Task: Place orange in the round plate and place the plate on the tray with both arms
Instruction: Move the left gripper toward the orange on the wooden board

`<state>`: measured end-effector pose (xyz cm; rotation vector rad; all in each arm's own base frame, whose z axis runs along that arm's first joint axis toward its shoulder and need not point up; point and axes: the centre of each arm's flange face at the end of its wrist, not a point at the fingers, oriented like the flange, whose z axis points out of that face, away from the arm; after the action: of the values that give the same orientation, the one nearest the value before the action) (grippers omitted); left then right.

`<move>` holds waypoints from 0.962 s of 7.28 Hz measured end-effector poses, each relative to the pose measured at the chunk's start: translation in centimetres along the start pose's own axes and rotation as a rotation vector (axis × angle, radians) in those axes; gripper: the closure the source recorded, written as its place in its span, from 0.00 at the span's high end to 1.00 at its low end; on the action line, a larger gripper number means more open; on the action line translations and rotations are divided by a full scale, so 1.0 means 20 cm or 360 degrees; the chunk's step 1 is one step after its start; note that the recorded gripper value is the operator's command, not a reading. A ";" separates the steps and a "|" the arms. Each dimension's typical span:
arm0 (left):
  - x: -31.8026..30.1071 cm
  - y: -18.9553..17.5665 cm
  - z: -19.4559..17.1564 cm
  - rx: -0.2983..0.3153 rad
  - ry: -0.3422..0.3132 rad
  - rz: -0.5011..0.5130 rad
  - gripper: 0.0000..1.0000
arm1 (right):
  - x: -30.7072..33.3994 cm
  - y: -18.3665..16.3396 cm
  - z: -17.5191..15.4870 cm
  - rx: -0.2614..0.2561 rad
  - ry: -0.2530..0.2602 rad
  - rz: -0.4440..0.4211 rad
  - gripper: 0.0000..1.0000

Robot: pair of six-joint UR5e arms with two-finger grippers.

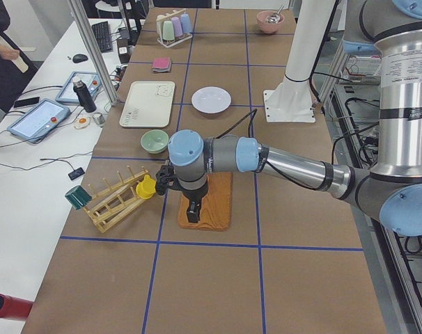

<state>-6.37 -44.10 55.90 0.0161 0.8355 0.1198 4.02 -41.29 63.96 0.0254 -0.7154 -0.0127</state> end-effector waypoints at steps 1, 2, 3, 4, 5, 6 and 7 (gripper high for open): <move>0.00 0.00 0.00 0.0001 0.0000 0.0004 0.99 | 0.00 0.00 0.00 0.0000 0.0000 0.0000 1.00; 0.01 -0.01 -0.01 0.0011 -0.0002 0.0020 0.99 | 0.00 0.00 0.00 0.0001 0.0000 0.0000 1.00; 0.03 -0.02 -0.03 0.0046 -0.0008 0.0058 0.99 | 0.00 -0.01 0.00 0.0004 0.0009 -0.0002 1.00; 0.05 -0.04 -0.05 0.0106 -0.0019 0.0120 0.99 | -0.01 -0.02 -0.01 0.0016 0.0031 -0.0015 1.00; 0.07 -0.07 -0.07 0.0172 -0.0029 0.0189 0.99 | -0.03 -0.04 -0.02 0.0052 0.0050 -0.0059 1.00; 0.08 -0.11 -0.09 0.0225 -0.0036 0.0248 0.99 | -0.08 -0.07 -0.02 0.0124 0.0053 -0.0154 1.00; 0.11 -0.18 -0.10 0.0272 -0.0036 0.0286 0.99 | -0.16 -0.10 -0.03 0.0214 0.0036 -0.0268 1.00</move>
<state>-6.09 -47.49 52.79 0.2532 0.8192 0.2164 2.09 -43.19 61.32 0.2143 -0.6893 -0.1251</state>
